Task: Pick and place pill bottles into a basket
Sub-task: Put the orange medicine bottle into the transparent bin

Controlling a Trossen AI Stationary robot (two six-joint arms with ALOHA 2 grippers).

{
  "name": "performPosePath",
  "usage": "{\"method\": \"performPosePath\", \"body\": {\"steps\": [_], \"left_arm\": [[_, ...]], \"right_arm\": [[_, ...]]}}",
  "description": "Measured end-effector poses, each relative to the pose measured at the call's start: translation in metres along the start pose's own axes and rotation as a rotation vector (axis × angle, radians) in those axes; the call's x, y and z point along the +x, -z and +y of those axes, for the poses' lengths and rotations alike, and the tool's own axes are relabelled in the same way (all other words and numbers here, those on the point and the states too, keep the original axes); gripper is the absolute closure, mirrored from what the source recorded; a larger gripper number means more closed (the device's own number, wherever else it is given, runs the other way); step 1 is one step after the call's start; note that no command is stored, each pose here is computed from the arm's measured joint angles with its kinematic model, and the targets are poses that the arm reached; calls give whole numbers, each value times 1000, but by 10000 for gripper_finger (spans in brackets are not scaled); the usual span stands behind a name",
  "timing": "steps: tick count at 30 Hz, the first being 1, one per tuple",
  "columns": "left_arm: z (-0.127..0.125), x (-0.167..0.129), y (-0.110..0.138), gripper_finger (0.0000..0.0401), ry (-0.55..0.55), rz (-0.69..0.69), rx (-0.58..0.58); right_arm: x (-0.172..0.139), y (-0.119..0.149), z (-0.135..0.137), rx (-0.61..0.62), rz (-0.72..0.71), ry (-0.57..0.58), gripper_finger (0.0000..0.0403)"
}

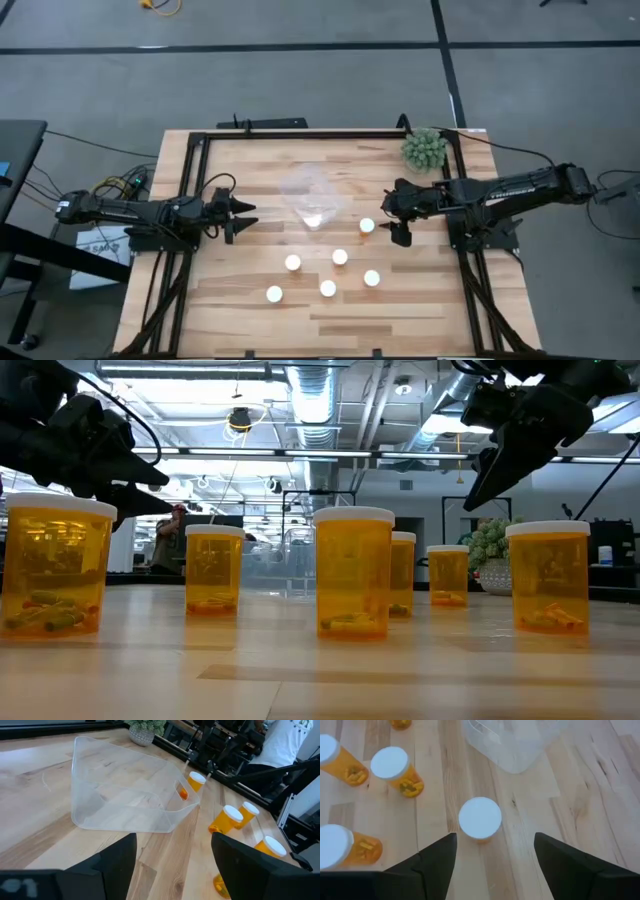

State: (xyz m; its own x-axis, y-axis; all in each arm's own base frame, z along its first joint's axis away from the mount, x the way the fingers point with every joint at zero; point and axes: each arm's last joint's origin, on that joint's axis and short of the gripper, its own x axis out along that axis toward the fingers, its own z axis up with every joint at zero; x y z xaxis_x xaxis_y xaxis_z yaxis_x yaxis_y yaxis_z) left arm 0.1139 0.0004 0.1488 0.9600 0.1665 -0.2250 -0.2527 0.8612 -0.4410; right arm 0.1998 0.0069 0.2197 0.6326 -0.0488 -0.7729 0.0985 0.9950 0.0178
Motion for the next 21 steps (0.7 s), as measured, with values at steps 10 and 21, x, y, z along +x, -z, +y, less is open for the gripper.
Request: {"method": "performPosePath", "body": {"steps": [10,21], "left_arm": [[0,0,0,154,-5,-5,-40],[0,0,0,154,-5,-5,-44]], "right_arm": [[13,4,1,52,75,9,142],[32,1,5,41,140,14,142]]}}
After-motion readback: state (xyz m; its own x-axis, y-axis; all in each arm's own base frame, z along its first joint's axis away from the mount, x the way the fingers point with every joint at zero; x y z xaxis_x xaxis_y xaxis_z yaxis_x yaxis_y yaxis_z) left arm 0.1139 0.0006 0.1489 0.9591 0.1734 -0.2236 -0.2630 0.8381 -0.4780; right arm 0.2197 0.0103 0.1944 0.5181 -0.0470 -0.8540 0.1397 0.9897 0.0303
